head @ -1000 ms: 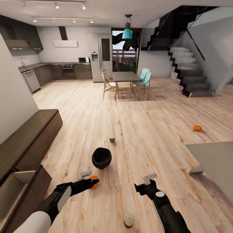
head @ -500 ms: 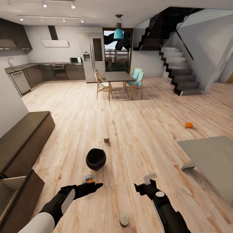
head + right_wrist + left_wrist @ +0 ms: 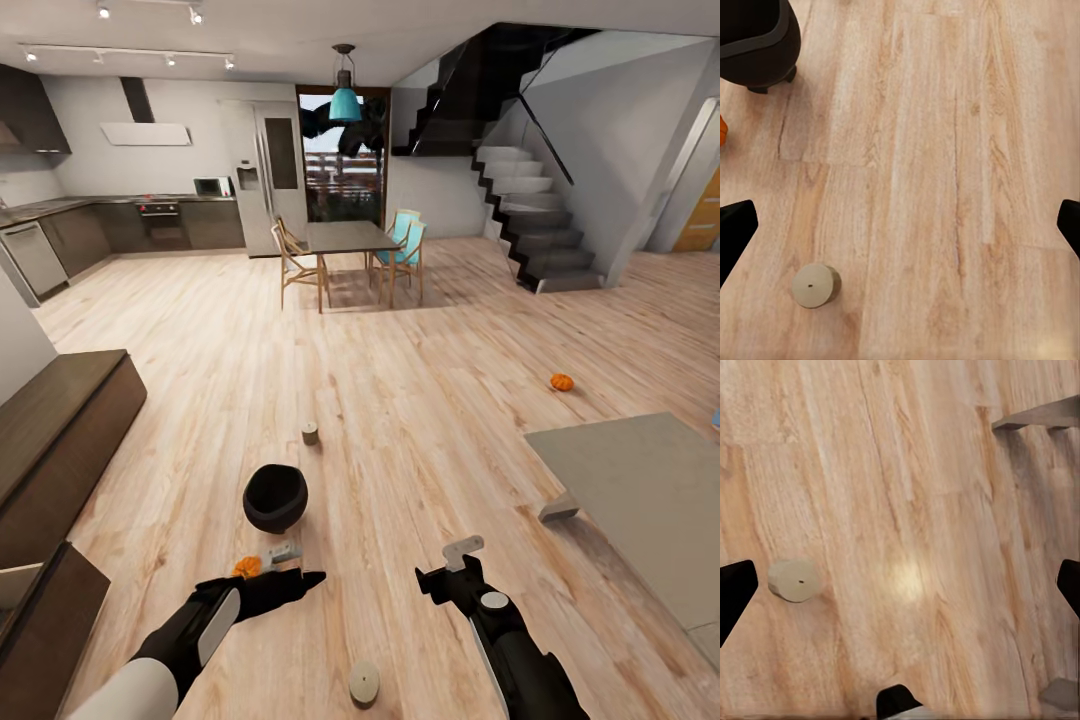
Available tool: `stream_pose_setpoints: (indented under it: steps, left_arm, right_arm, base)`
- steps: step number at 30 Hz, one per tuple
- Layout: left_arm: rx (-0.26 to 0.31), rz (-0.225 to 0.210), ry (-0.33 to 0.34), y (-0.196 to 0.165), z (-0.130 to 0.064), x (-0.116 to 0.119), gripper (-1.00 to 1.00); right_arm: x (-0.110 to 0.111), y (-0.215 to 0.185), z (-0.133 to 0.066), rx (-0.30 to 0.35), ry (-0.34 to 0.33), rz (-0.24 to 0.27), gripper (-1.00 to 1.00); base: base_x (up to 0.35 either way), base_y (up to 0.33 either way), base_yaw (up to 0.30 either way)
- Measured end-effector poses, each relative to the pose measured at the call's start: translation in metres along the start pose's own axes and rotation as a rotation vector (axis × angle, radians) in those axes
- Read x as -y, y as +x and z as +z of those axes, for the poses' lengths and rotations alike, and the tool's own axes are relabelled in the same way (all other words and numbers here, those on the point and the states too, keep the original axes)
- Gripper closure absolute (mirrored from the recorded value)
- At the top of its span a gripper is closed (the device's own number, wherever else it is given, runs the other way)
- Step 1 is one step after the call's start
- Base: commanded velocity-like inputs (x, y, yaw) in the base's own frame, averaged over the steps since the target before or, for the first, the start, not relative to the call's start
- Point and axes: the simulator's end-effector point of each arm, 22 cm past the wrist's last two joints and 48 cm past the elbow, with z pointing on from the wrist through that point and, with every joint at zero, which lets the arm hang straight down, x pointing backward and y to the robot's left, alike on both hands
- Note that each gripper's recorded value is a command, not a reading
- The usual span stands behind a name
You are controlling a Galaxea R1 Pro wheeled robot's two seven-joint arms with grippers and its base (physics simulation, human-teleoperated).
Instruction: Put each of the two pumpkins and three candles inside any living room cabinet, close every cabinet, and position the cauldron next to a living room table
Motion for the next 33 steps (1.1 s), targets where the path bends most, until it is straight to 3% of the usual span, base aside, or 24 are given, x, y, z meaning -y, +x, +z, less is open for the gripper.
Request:
stream_pose_setpoints:
  steps: [4, 5, 7, 12, 14, 17, 21, 33]
  left_arm:
    - [-0.025, -0.016, -0.038, 0.015, 0.004, -0.009, -1.0]
    - [-0.034, -0.022, -0.081, 0.021, 0.005, -0.018, -1.0]
    - [-0.062, -0.032, -0.245, 0.036, 0.006, -0.047, -1.0]
    - [-0.09, -0.035, -0.471, 0.049, -0.003, -0.08, -1.0]
    - [-0.125, -0.036, -0.583, 0.063, -0.012, -0.096, -1.0]
    - [-0.159, -0.034, -0.696, 0.077, -0.024, -0.112, -1.0]
    - [-0.159, -0.032, -0.767, 0.076, -0.034, -0.122, -1.0]
    - [-0.135, -0.041, -0.758, 0.071, -0.031, -0.117, -1.0]
  right_arm:
    - [0.0, 0.0, 0.0, -0.001, -0.001, -0.002, -1.0]
    - [-0.001, 0.001, 0.0, -0.002, -0.001, -0.003, -1.0]
    - [-0.002, 0.002, 0.0, -0.008, -0.002, -0.006, -1.0]
    - [-0.002, 0.009, 0.0, -0.042, -0.003, 0.0, -1.0]
    - [-0.002, 0.017, -0.001, -0.081, -0.005, 0.008, -1.0]
    - [-0.003, 0.021, -0.001, -0.1, -0.006, 0.013, -1.0]
    - [-0.003, 0.022, -0.001, -0.105, -0.007, 0.015, -1.0]
    - [-0.002, 0.027, -0.001, -0.115, -0.007, 0.01, -1.0]
  base:
    - [0.001, -0.002, 0.0]
    - [0.0, 0.0, 0.0]
    - [0.0, 0.0, 0.0]
    - [0.0, 0.0, 0.0]
    - [0.0, 0.0, 0.0]
    - [0.0, 0.0, 0.0]
    - [0.0, 0.0, 0.0]
    - [0.0, 0.0, 0.0]
